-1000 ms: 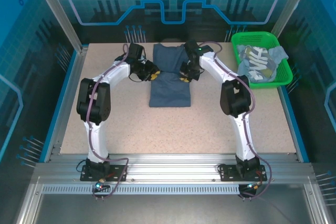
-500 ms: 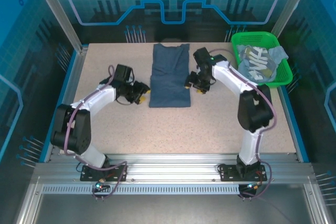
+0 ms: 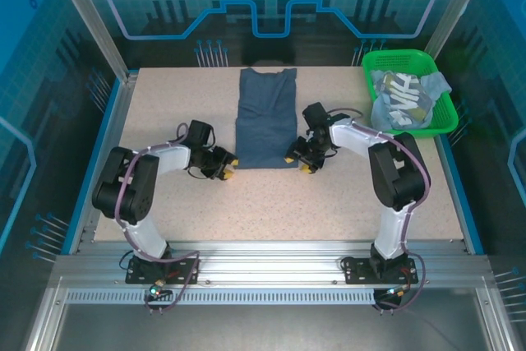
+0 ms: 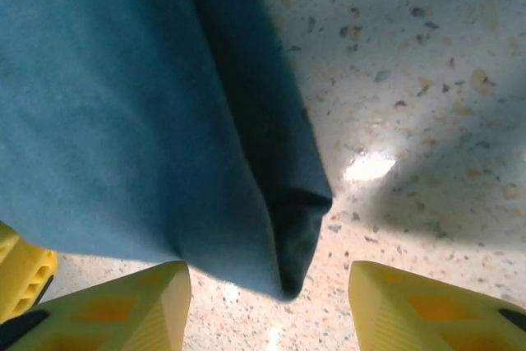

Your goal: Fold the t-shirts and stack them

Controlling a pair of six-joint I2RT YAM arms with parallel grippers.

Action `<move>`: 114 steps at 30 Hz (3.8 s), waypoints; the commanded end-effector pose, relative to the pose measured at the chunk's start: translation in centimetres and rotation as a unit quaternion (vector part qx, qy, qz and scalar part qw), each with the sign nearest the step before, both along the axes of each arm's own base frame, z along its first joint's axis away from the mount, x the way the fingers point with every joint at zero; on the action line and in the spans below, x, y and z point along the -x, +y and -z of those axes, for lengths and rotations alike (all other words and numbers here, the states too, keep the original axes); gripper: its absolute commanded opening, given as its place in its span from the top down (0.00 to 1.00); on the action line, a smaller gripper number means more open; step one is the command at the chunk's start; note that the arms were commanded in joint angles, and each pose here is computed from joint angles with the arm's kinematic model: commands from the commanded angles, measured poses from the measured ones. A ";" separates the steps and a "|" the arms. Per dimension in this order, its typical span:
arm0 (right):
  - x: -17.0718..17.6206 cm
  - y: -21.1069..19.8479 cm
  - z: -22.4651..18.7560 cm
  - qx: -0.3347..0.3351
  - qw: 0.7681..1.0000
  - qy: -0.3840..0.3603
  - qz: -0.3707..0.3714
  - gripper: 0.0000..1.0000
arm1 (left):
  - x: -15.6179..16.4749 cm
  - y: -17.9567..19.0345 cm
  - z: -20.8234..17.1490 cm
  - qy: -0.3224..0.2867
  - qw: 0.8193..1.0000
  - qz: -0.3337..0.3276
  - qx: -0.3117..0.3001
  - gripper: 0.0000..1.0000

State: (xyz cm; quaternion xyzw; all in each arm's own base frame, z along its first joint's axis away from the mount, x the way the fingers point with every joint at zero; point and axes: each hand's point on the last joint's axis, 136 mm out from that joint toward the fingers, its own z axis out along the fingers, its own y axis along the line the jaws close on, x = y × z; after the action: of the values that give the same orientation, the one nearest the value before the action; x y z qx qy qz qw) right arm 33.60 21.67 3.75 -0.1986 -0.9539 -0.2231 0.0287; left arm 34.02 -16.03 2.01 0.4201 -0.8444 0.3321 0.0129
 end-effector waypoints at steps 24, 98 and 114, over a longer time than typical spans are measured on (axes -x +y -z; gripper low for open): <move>4.0 -1.4 -1.1 0.062 0.997 0.006 -0.040 1.00 | 2.8 -2.1 -4.3 -0.034 0.995 0.093 -0.021 1.00; -16.8 0.6 -11.3 -0.011 0.993 -0.116 0.030 0.50 | -16.3 2.8 -14.6 -0.156 0.987 -0.036 0.022 0.50; -7.9 5.1 -1.2 -0.009 0.996 0.007 0.093 0.93 | -20.8 -1.6 -5.7 -0.130 0.990 0.001 0.048 0.77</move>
State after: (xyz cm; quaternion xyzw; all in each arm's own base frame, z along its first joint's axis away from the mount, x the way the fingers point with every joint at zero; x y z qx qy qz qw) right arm 41.62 27.86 7.76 -0.2495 -0.9340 -0.2559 0.0026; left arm 53.40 -17.67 8.79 0.3830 -0.8192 0.4202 -0.0746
